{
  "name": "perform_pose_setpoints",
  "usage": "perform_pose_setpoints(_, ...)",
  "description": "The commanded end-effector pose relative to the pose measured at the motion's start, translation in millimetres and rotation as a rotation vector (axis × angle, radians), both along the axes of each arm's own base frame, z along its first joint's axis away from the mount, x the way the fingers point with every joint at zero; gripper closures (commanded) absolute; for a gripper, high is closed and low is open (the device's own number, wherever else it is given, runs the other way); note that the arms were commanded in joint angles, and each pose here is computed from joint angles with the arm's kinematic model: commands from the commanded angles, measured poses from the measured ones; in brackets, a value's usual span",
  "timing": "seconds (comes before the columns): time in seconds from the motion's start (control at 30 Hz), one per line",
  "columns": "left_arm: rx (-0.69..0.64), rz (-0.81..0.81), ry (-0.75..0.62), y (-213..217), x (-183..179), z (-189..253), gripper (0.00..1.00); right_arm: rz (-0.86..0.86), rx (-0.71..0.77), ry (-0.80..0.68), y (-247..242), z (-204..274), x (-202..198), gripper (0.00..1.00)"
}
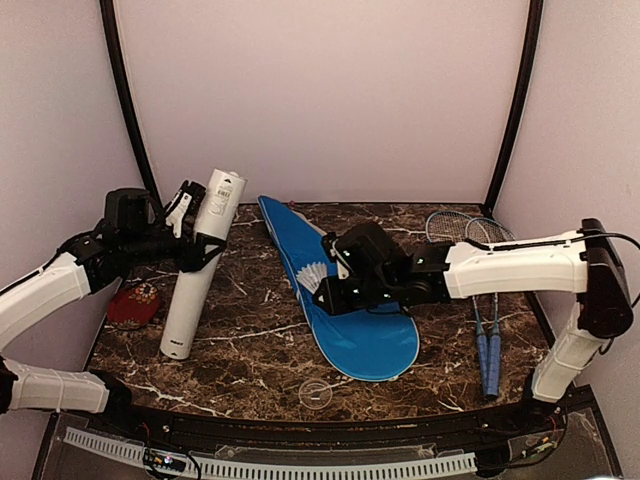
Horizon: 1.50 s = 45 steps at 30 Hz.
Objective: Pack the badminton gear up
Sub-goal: Pick up the shuttlecock from the center of the board, then place the shuttlecock in the shuttle tube.
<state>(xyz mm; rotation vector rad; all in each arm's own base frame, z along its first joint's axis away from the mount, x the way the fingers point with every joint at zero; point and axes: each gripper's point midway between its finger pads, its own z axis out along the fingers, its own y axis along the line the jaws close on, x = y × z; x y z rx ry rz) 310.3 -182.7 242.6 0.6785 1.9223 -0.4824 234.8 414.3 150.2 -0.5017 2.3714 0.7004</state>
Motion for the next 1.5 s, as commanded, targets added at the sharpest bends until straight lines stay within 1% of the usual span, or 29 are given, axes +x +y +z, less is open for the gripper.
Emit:
perform_pose_setpoints(0.0,-0.025,-0.179,-0.135,-21.8,-24.2,24.8,0.44,0.193,0.046,0.065,-23.5,27.0,-25.2,0.76)
perform_pose_setpoints(0.1,-0.002,-0.242,-0.157,-33.3,-35.7,18.5,0.44,0.234,0.071,0.12,-54.7,36.8,-33.0,0.75)
perform_pose_setpoints(0.2,0.07,-0.293,-0.154,-49.6,-46.4,1.1,0.44,0.267,0.122,0.144,-81.4,54.8,-39.5,0.75)
perform_pose_setpoints(0.33,0.149,-0.387,-0.142,-76.2,-70.0,-20.1,0.44,0.335,0.168,0.2,-103.3,72.4,-57.7,0.75)
perform_pose_setpoints(0.53,0.23,-0.455,-0.2,-90.7,-94.5,-32.5,0.44,0.325,0.179,0.261,-126.7,88.2,-71.0,0.75)
perform_pose_setpoints(0.63,0.29,-0.473,-0.221,-96.0,-103.8,-42.5,0.44,0.335,0.183,0.286,-132.3,95.9,-79.0,0.75)
perform_pose_setpoints(0.7,0.345,-0.468,-0.261,-97.2,-107.7,-48.9,0.44,0.335,0.171,0.298,-136.9,100.0,-83.2,0.75)
perform_pose_setpoints(0.73,0.369,-0.467,-0.281,-97.3,-110.0,-52.1,0.44,0.344,0.187,0.286,-136.6,111.5,-84.7,0.75)
perform_pose_setpoints(0.83,0.404,-0.472,-0.312,-98.5,-115.4,-59.7,0.43,0.376,0.221,0.322,-137.8,121.9,-97.6,0.75)
perform_pose_setpoints(1.2,0.459,-0.509,-0.294,-105.4,-120.4,-80.3,0.43,0.529,0.332,0.39,-135.9,150.8,-131.5,0.74)
perform_pose_setpoints(1.47,0.475,-0.554,-0.324,-114.0,-134.7,-82.9,0.43,0.612,0.361,0.5,-123.1,135.4,-140.7,0.74)
